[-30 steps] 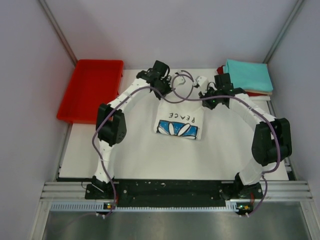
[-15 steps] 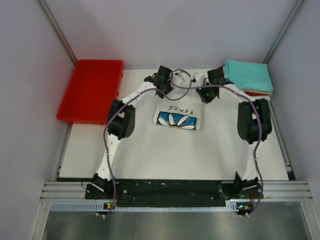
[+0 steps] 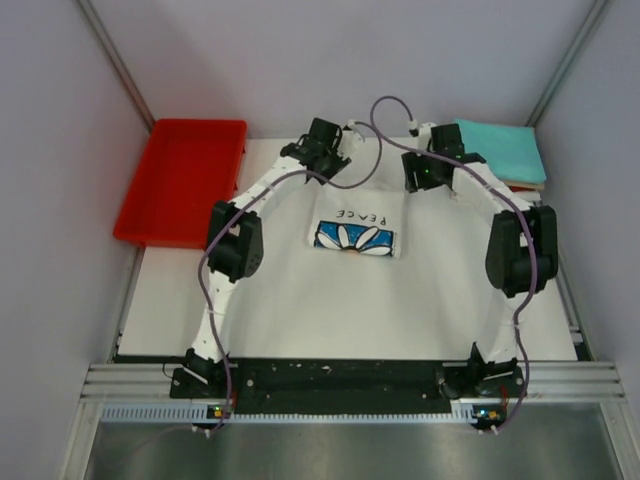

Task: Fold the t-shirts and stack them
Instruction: Fold the long partially folded tshirt into a neat square, then put the neatly folded tshirt into the corner of the board with the right arm

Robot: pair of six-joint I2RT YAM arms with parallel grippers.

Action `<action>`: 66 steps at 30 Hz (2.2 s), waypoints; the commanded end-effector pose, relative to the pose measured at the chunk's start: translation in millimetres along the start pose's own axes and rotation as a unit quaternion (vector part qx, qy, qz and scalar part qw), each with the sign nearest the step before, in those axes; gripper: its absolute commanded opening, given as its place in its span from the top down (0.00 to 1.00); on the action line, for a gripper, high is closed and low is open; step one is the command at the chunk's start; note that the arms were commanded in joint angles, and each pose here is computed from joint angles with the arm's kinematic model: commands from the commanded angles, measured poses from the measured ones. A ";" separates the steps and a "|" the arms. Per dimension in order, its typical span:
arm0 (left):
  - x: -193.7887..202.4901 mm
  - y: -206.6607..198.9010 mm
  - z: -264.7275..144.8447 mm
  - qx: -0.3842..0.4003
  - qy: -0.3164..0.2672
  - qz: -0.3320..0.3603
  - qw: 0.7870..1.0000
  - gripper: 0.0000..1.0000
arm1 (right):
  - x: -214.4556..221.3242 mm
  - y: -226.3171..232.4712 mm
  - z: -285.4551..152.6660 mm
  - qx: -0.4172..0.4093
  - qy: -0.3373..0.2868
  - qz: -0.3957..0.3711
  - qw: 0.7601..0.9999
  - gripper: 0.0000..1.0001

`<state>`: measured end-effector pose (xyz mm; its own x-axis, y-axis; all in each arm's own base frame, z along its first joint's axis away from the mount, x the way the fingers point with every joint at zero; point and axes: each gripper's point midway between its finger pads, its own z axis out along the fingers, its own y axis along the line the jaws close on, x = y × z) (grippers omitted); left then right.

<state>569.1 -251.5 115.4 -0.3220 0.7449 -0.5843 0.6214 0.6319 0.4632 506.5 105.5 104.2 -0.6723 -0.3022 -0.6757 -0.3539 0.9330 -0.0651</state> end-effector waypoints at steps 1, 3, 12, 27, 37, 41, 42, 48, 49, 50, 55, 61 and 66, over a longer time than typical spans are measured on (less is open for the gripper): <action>-28.1 -10.4 -82.3 0.085 -0.058 -0.042 0.994 0.48 | -17.1 29.6 -56.0 -0.086 -0.056 0.134 0.986 0.37; -16.5 -37.6 -94.7 0.138 -0.052 -0.055 0.987 0.51 | -2.3 46.3 -53.0 -0.121 -0.044 0.169 0.977 0.32; 51.7 -119.4 -69.6 0.257 0.033 -0.092 0.961 0.56 | 55.5 54.8 -1.4 -0.152 0.029 0.303 0.941 0.31; 79.9 -136.3 -40.9 0.273 0.092 -0.093 0.953 0.58 | 79.8 80.3 33.9 -0.272 0.051 0.411 0.868 0.60; 71.8 -124.5 -47.7 0.280 0.082 -0.094 0.952 0.57 | 49.0 80.3 21.4 -0.308 0.004 0.385 0.870 1.00; 39.8 -95.3 -87.4 0.298 0.016 -0.089 0.950 0.48 | 37.3 70.5 11.8 -0.287 -0.009 0.342 0.895 1.00; 32.9 -85.8 -99.6 0.295 0.001 -0.087 0.952 0.44 | 33.2 67.9 10.0 -0.281 -0.014 0.327 0.902 1.00; 31.8 -33.0 -147.5 0.242 -0.028 -0.097 0.965 0.41 | 19.6 44.6 0.9 -0.227 0.000 0.260 0.938 1.00; 35.3 -27.7 -152.9 0.238 -0.028 -0.099 0.966 0.41 | 16.2 41.4 -0.8 -0.221 -0.003 0.251 0.942 1.00; 38.7 -20.5 -157.1 0.231 -0.029 -0.102 0.967 0.40 | 12.7 38.8 -2.1 -0.217 -0.006 0.240 0.946 1.00; 67.6 -4.8 -164.0 0.207 0.000 -0.106 0.973 0.40 | -8.5 19.9 -19.8 -0.180 -0.018 0.173 0.968 1.00; 95.0 -6.3 -169.5 0.213 0.040 -0.097 0.971 0.39 | -38.6 -24.3 -35.7 -0.086 -0.027 0.078 0.993 1.00; 99.9 -8.2 -167.0 0.216 0.047 -0.100 0.970 0.39 | -58.5 -65.1 -37.2 -0.001 -0.016 0.025 1.000 1.00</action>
<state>414.2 -150.2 163.1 -0.5255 0.6356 -0.5656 0.7671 0.6415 0.0081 521.3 86.9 137.1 -0.7421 -0.1146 -0.6604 -0.3192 0.9268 0.1980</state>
